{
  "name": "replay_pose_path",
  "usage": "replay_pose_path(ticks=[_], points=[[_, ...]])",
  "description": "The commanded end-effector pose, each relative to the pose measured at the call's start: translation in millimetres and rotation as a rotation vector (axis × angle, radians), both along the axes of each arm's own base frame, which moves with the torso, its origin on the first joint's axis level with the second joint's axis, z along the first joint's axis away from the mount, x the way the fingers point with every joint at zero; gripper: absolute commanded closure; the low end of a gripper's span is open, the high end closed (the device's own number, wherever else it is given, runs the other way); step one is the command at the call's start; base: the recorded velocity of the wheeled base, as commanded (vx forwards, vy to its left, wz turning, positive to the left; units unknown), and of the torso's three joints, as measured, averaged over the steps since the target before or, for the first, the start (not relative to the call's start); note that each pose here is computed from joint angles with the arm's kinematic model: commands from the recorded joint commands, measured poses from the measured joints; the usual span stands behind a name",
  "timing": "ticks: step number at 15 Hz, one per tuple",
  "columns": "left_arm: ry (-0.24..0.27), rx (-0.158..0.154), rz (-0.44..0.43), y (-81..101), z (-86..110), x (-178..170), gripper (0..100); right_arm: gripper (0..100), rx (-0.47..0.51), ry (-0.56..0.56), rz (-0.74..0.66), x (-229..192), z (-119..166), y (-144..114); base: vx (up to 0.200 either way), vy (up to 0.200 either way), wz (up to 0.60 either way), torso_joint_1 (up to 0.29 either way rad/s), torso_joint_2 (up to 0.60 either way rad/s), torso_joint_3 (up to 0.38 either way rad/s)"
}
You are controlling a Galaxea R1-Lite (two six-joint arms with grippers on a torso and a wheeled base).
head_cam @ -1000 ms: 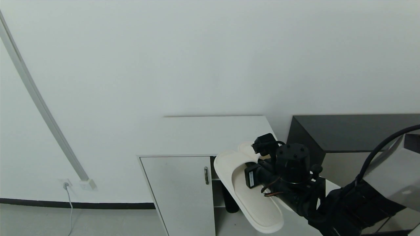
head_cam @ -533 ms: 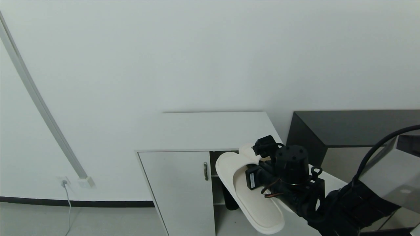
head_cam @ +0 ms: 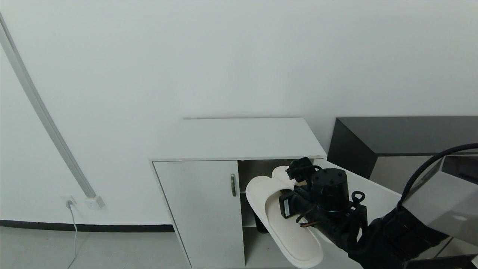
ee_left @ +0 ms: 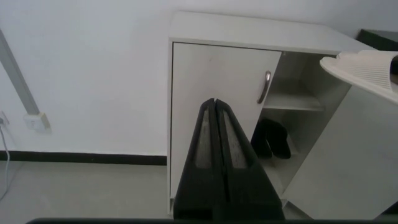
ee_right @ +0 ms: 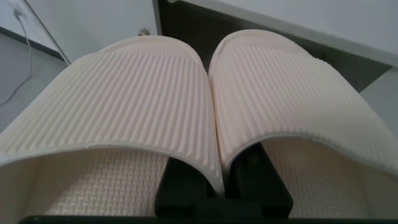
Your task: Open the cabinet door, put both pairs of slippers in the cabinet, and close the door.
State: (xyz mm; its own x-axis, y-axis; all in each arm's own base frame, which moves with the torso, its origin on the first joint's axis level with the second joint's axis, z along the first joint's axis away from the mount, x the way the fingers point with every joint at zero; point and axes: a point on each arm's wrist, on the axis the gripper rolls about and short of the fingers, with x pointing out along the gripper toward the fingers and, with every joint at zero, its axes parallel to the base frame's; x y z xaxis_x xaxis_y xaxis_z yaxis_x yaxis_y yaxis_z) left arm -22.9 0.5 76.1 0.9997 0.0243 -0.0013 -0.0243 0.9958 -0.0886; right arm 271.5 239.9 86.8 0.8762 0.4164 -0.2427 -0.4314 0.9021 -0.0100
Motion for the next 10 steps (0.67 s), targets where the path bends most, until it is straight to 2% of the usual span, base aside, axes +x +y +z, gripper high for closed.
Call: replay_pose_path(ticks=[1,10], points=[[0.0,0.0,0.0,0.0,-0.1,0.0,100,100,-0.01,0.012,-0.002,2.4,-7.4,1.2,0.0,0.0,0.0,-0.237,0.53,0.305],[0.0,0.0,0.002,0.0,-0.1,0.0,100,100,-0.004,-0.016,-0.001,3.8,-11.9,1.8,0.0,0.0,0.0,-0.218,0.54,0.319]])
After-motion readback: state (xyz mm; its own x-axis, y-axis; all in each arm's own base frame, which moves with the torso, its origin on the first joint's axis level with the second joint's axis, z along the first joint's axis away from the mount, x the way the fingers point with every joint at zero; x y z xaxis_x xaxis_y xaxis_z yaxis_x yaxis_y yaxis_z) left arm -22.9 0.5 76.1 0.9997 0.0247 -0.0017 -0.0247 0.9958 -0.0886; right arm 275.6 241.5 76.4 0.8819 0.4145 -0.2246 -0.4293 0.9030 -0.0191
